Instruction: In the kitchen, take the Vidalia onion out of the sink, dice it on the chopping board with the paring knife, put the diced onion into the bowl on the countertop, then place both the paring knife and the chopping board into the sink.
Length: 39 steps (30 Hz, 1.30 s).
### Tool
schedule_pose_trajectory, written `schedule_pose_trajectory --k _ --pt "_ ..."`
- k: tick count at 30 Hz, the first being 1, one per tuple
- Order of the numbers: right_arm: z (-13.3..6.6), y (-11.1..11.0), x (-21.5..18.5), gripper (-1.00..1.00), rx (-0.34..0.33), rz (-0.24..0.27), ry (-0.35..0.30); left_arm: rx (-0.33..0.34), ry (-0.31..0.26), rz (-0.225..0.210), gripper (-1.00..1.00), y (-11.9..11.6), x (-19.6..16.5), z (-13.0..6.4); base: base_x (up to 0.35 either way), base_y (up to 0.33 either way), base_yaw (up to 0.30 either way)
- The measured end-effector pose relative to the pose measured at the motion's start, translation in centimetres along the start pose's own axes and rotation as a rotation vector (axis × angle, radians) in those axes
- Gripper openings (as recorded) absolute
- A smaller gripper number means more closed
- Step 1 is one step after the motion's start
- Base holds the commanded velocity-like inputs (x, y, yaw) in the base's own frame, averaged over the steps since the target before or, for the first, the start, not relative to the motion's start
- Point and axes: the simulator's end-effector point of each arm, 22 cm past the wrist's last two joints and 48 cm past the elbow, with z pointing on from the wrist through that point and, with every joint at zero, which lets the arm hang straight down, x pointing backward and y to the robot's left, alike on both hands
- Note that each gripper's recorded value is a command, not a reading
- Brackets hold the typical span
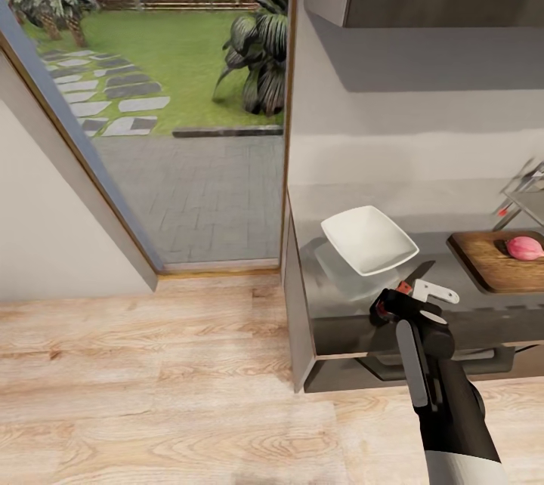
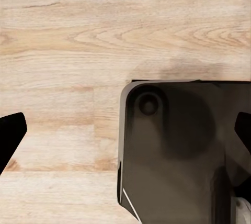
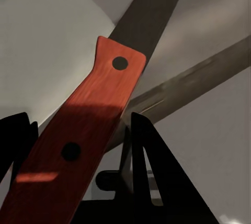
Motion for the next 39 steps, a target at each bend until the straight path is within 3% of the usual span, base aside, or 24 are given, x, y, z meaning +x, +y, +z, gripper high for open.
schedule_pose_trajectory --k 10,20,39 --pt "-0.1 0.0 0.1 -1.0 0.003 -0.004 0.003 0.0 -0.014 -0.002 1.0 0.0 -0.4 0.2 -0.01 0.0 0.0" --pt "-0.5 0.0 -0.3 -1.0 -0.003 -0.003 0.003 0.001 -0.029 -0.002 1.0 -0.1 -0.9 0.3 -0.193 0.0 0.0" --pt "-1.5 0.0 -1.7 -1.0 -0.012 0.009 -0.023 0.005 -0.058 -0.011 1.0 -0.6 -1.9 0.6 -0.003 -0.058 0.0"
